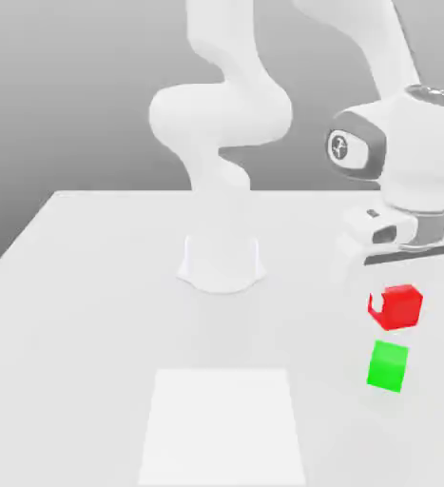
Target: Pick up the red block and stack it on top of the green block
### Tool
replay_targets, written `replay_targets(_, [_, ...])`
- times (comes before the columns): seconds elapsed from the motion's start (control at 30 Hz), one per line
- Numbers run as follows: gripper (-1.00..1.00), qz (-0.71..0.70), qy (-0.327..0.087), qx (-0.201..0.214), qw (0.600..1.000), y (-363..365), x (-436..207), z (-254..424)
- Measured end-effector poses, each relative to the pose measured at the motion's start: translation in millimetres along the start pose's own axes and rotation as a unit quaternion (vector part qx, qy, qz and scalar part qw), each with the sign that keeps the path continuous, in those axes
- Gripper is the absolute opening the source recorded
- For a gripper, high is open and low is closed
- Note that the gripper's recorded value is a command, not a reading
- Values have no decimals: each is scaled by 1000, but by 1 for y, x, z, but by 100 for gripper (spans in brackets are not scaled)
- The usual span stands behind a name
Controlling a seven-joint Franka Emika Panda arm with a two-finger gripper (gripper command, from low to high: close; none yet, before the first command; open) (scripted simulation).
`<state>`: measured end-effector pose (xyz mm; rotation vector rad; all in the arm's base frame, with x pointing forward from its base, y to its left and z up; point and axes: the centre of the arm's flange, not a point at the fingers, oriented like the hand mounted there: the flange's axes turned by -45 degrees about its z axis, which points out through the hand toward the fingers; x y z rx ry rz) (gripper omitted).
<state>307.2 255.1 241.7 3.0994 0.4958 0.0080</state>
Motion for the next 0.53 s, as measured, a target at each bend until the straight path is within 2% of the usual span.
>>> replay_targets(0.43, [-100, -4, 0, 1, 1000, -2, -1, 56])
replay_targets(0.47, [100, -5, -1, 1, 1000, -2, -2, 60])
replay_targets(0.53, [100, -5, -1, 1, 1000, -2, -2, 60])
